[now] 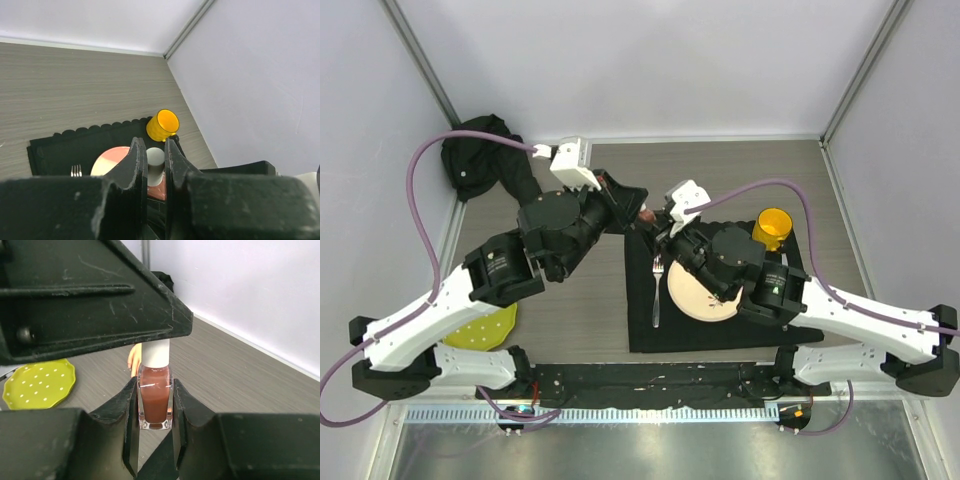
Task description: Paint the nails
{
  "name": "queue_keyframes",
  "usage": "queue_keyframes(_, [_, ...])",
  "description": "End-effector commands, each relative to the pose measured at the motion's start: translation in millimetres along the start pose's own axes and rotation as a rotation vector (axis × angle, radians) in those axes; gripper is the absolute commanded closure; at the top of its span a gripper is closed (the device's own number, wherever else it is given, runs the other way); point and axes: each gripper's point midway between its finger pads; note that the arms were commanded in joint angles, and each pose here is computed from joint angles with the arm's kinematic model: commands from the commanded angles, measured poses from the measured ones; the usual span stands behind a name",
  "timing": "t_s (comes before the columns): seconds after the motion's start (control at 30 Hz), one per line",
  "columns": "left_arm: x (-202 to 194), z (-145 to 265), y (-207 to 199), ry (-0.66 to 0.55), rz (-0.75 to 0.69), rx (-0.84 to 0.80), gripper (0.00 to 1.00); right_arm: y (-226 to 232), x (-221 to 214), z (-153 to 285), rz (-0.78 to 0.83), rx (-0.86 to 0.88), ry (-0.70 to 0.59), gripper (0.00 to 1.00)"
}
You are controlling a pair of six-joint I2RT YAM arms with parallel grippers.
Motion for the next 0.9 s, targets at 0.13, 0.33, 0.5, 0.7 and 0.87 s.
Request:
queue_keyframes(0.13, [21.9, 36.4, -27.1, -0.024, 0.103, -0.228, 0.5, 17.1, 37.4, 19.4, -0.031, 0.161, -0.164, 0.99])
queue_keyframes(0.33, [37.7, 68.8, -10.9, -0.041, 0.101, -0.254, 0.29, 23.9, 31.9, 33.1, -0.037, 0.26, -0.144, 0.99])
queue_keyframes(0.5, [36.9, 97.4, -11.1, 0.032, 0.015, -0.338, 0.3, 60.1, 25.4, 55.8, -0.026, 0.578, -0.084, 0.99])
queue_keyframes(0.7, [0.7, 119.6, -24.4, 0.286, -0.159, -0.457, 0.25, 70.4, 29.3, 77.8, -0.132, 0.853, -0.056, 0.99])
queue_keyframes(0.87, [-10.6, 119.3, -27.5, 0.35, -0.194, -0.47, 0.2, 72.9, 30.2, 81.5, -0.149, 0.902, -0.047, 0.99])
Point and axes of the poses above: each gripper's point midway between its finger pads, its own z axis back along the fingers, its own y axis along the line the jaws close on, x = y × z, and after that the axes turned 2 degrees about z, right-handed
